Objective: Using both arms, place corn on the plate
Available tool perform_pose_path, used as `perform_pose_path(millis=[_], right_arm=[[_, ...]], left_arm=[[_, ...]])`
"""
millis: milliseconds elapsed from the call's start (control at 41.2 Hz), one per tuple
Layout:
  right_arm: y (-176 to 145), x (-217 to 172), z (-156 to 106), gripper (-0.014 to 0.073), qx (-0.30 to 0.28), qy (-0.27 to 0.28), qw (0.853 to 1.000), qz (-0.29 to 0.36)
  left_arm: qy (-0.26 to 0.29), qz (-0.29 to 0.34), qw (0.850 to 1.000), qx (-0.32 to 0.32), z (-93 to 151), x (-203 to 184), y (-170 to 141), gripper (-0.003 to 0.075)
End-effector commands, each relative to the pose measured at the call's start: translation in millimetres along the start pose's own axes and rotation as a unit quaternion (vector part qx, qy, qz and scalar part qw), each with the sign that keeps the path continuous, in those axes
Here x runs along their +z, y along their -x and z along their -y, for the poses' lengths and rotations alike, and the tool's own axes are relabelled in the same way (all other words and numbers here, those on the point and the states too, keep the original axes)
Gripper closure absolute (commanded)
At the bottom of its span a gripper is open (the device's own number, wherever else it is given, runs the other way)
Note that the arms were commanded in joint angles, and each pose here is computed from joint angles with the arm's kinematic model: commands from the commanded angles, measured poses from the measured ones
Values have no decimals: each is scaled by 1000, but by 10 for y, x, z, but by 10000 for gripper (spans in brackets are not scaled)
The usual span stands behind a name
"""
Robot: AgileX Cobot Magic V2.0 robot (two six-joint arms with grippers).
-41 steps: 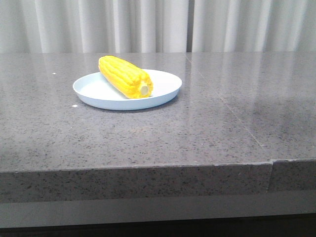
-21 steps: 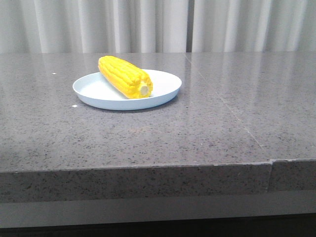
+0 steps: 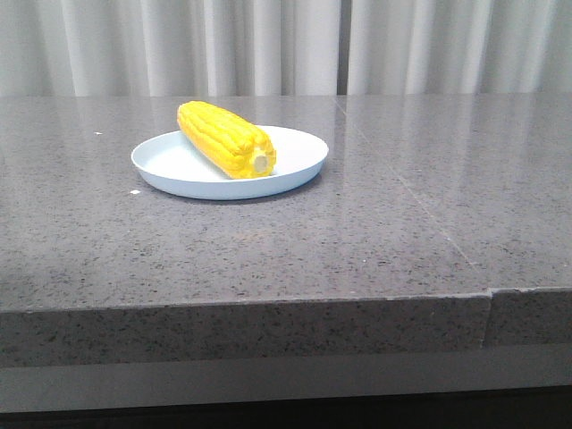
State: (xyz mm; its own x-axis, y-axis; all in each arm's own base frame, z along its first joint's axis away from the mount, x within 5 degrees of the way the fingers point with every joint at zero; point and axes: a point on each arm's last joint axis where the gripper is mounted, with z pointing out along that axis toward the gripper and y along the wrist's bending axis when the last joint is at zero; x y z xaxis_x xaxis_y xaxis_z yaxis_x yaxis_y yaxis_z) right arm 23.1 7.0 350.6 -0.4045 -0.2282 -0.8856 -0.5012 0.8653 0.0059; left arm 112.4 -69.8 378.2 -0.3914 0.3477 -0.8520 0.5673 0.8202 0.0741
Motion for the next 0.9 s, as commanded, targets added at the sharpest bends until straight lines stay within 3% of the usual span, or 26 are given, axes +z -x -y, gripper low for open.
perform_pose_path(millis=[0, 218, 315, 873], right_arm=[[103, -21, 12, 102, -10, -7, 999, 34], [102, -20, 11, 567, -10, -7, 999, 33], [101, -20, 11, 722, -10, -7, 999, 33], [95, -20, 13, 715, -10, -8, 999, 30]], left_arm=[[3, 53, 999, -4, -6, -62, 134, 454], [3, 53, 999, -4, -6, -62, 134, 696], [3, 53, 999, -4, -6, -62, 134, 740], [5, 57, 998, -5, -12, -82, 134, 741]])
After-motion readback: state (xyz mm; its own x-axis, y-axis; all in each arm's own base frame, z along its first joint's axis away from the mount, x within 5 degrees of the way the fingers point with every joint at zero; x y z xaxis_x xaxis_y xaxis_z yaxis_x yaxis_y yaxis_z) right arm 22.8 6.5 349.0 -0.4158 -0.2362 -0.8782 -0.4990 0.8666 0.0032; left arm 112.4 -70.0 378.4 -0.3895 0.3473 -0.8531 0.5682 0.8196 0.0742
